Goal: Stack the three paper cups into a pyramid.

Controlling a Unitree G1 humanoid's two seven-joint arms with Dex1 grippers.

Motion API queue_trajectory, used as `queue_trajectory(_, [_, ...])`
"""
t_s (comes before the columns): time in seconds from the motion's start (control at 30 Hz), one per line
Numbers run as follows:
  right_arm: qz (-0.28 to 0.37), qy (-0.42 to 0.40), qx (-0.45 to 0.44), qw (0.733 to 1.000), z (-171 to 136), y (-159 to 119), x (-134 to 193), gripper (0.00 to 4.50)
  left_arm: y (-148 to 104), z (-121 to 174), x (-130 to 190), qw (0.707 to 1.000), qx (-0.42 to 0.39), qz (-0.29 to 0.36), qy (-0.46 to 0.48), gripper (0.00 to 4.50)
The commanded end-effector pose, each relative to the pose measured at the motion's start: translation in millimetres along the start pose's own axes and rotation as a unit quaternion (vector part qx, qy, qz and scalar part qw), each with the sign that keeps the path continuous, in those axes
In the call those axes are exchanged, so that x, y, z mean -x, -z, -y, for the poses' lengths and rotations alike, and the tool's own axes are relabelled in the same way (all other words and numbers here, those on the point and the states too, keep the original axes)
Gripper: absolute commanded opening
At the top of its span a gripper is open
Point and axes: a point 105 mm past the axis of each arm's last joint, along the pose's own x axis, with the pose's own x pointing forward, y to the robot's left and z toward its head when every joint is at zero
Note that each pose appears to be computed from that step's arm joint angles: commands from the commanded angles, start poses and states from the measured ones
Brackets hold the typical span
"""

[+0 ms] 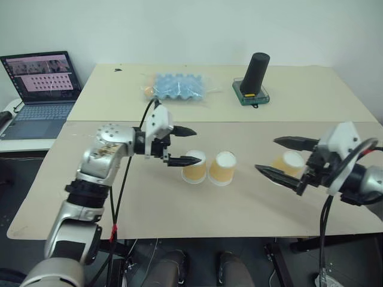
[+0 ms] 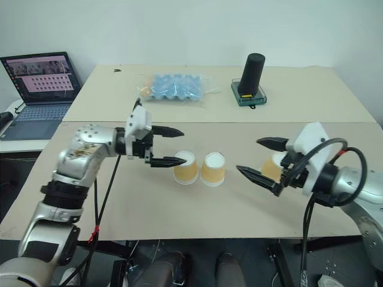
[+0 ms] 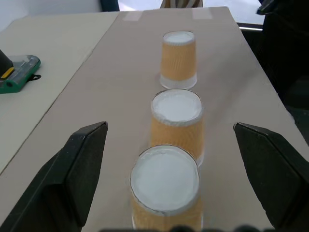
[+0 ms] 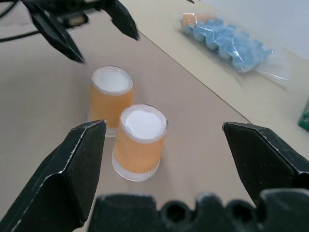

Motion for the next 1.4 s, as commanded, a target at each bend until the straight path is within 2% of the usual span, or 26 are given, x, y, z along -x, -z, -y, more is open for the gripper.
queue_trajectory(0.03, [-0.003, 0.051, 0.034, 0.998, 23, -11, 28, 4.50, -30, 17, 18, 0.999, 0.006, 0.027, 0.022, 4.44])
queue_trajectory(0.2, [-0.051, 0.103, 0.029, 0.993, 45, 9, 61, 4.50, -31, 43, 38, 0.999, 0.029, -0.006, 0.044, 4.44])
queue_trajectory(0.3, [-0.052, 0.120, 0.011, 0.991, 52, 19, 72, 4.50, -35, 46, 47, 0.999, 0.025, -0.019, 0.031, 4.44])
queue_trajectory(0.4, [-0.036, 0.120, -0.014, 0.992, 53, 25, 73, 4.50, -37, 44, 48, 1.000, 0.019, -0.019, 0.016, 4.44])
queue_trajectory(0.6, [-0.054, 0.114, -0.095, 0.987, 49, 76, 66, 4.50, -35, 45, 44, 1.000, 0.010, -0.018, 0.006, 4.44])
queue_trajectory(0.73, [-0.052, 0.139, -0.121, 0.982, 55, 93, 56, 4.50, -39, 47, 44, 1.000, 0.009, -0.015, 0.005, 4.44])
queue_trajectory(0.93, [-0.038, 0.142, -0.141, 0.979, 54, 101, 39, 4.50, -39, 44, 45, 1.000, 0.007, -0.014, -0.008, 4.44])
queue_trajectory(1.4, [-0.016, 0.122, -0.141, 0.982, 53, 97, 4, 4.50, -48, 40, 45, 1.000, -0.001, -0.002, -0.025, 4.44])
